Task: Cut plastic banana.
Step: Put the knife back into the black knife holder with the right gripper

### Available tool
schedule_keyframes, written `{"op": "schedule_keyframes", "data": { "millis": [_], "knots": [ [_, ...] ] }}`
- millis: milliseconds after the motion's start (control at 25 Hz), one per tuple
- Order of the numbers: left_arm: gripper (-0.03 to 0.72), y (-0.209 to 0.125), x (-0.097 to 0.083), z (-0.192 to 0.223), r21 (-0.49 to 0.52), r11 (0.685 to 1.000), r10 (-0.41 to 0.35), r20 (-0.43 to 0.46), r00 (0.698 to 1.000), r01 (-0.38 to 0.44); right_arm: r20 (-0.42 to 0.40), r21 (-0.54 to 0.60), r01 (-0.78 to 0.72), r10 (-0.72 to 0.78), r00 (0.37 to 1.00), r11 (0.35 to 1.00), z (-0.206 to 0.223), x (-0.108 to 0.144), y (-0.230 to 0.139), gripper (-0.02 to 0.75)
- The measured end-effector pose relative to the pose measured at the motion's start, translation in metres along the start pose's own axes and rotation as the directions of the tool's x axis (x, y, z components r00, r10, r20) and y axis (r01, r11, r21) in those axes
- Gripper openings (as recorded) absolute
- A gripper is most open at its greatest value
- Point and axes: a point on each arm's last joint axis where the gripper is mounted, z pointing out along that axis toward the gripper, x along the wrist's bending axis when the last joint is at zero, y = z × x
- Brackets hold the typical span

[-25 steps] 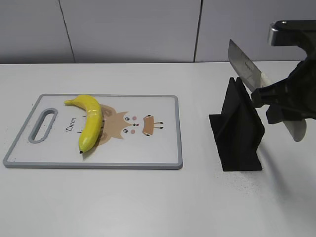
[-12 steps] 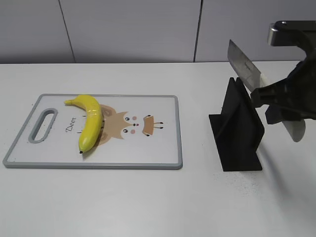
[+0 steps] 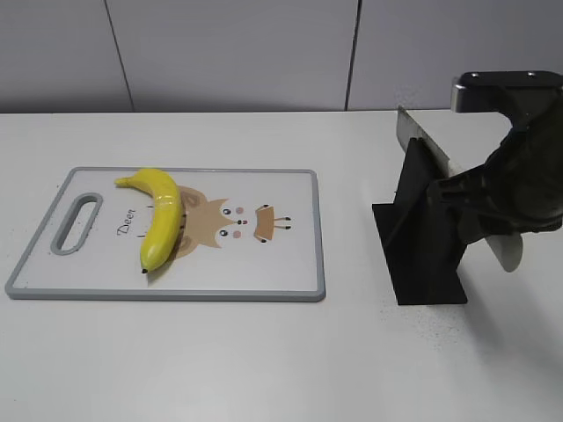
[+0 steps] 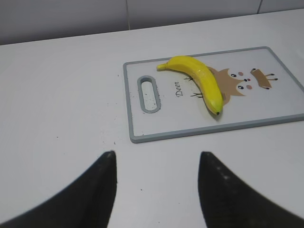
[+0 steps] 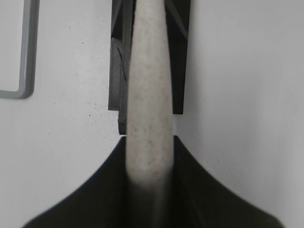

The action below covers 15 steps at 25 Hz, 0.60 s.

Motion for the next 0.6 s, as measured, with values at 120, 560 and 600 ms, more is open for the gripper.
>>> {"op": "schedule_keyframes", "data": {
  "millis": [120,560,600],
  "knots": [
    [0.529,0.0,0.0,0.0,0.0,1.0,0.001,0.0,1.0,-0.001,-0.016,-0.002,-0.014,0.014,1.0,1.0,0.0015,0.0017,0.0006,0.181],
    [0.529,0.0,0.0001,0.0,0.0,1.0,0.002,-0.001,1.0,-0.002,-0.033,-0.003,-0.036,0.036,0.999,0.999,0.0018,0.0034,0.0009,0.183],
    [0.529,0.0,0.0001,0.0,0.0,1.0,0.002,-0.001,1.0,-0.002,-0.034,-0.005,-0.036,0.036,0.999,0.999,0.0018,0.0034,0.0011,0.196]
  ]
}}
